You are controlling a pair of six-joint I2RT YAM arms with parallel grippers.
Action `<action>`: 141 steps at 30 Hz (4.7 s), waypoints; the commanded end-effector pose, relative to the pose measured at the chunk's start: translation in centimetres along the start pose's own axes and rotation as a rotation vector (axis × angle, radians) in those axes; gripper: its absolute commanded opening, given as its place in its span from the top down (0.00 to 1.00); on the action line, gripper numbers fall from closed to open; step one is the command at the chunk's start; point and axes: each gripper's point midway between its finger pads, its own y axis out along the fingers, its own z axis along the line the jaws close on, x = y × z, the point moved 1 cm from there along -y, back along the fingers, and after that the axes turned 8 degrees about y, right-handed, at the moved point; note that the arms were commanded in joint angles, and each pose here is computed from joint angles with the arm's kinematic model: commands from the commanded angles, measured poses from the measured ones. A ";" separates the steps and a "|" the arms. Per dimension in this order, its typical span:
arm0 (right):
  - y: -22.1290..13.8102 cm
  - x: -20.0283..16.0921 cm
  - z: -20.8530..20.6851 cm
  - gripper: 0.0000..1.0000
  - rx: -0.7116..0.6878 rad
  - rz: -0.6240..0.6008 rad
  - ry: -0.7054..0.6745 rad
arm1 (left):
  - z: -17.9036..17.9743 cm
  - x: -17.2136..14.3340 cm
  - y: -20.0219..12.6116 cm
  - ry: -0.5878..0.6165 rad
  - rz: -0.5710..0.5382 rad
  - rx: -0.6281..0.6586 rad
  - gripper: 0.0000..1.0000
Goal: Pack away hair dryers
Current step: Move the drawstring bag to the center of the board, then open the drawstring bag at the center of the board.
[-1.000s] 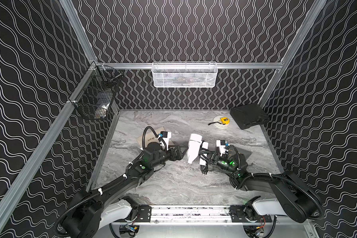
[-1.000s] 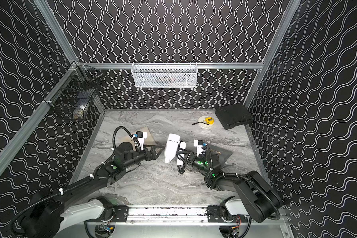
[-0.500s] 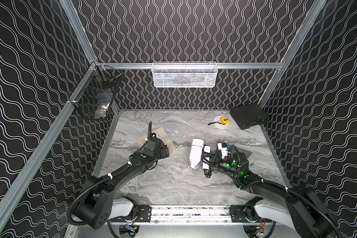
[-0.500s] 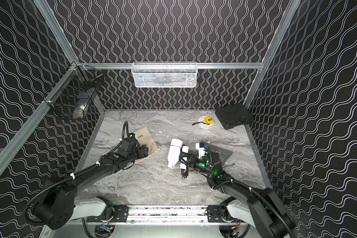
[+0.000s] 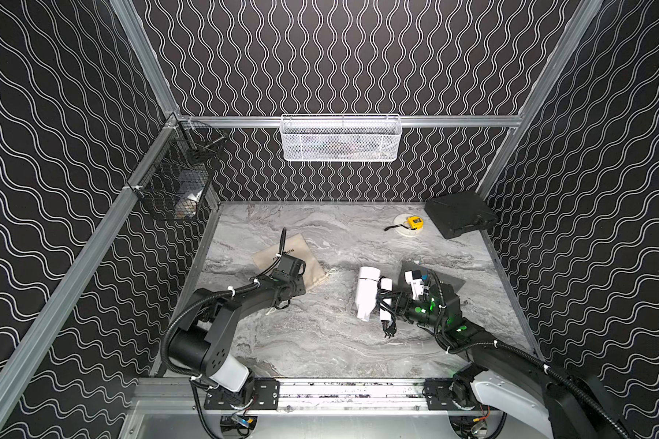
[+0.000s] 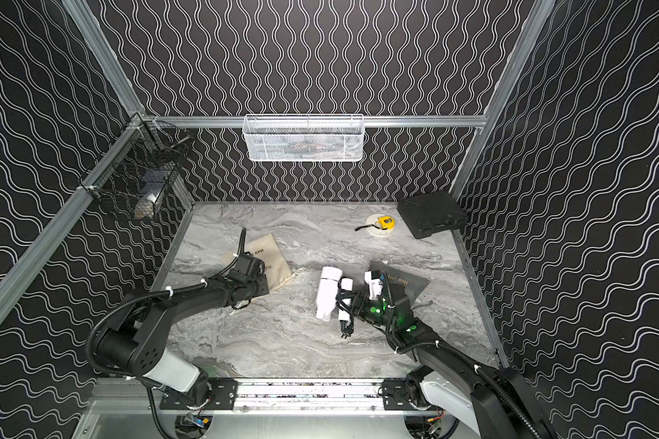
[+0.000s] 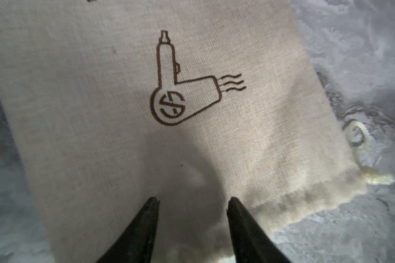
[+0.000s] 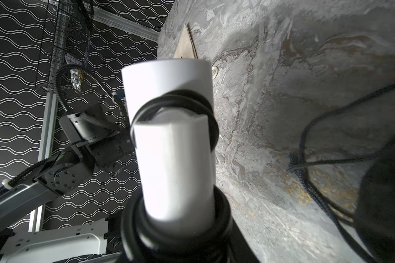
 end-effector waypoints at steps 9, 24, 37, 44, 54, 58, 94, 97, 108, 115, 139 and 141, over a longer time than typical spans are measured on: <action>-1.0 0.3 -0.8 0.90 -0.008 -0.051 -0.006 | -3.9 -2.3 1.8 0.053 0.069 -0.162 0.61; -2.7 0.9 -3.5 0.90 -0.109 -0.095 0.035 | -10.4 -5.3 -0.5 0.261 0.134 -0.303 0.61; -3.0 1.2 -3.8 0.90 -0.117 -0.089 0.040 | -11.1 -2.6 -4.6 0.471 0.052 -0.259 0.49; -2.8 0.8 -3.7 0.90 -0.144 -0.042 0.017 | -11.3 -4.5 -3.8 0.557 0.086 -0.228 0.48; -2.5 0.6 -3.9 0.91 -0.129 -0.033 0.037 | -12.4 -5.7 -3.3 0.594 0.110 -0.260 0.46; -2.6 0.6 -4.0 0.91 -0.133 -0.034 0.035 | -12.5 -5.8 -3.0 0.605 0.118 -0.250 0.47; -2.8 -0.4 -5.0 0.92 -0.148 -0.004 0.020 | -13.9 -5.8 -3.6 0.583 0.070 -0.345 0.95; -2.8 -0.5 -5.0 0.92 -0.143 0.001 0.021 | -14.1 -5.8 -3.8 0.593 0.062 -0.353 0.95; -2.8 -0.6 -5.2 0.92 -0.147 0.002 0.020 | -14.9 -6.1 -4.3 0.612 0.035 -0.395 0.83; -3.0 -0.5 -5.1 0.92 -0.153 -0.005 0.016 | -14.9 -6.5 -3.9 0.609 0.052 -0.392 0.93; -1.7 -1.9 -4.5 0.94 -0.132 0.068 -0.057 | -18.7 -3.1 -8.2 0.689 -0.175 -0.486 1.00; -1.4 -2.1 -4.4 0.94 -0.138 0.074 -0.073 | -19.1 -3.1 -8.4 0.698 -0.183 -0.491 1.00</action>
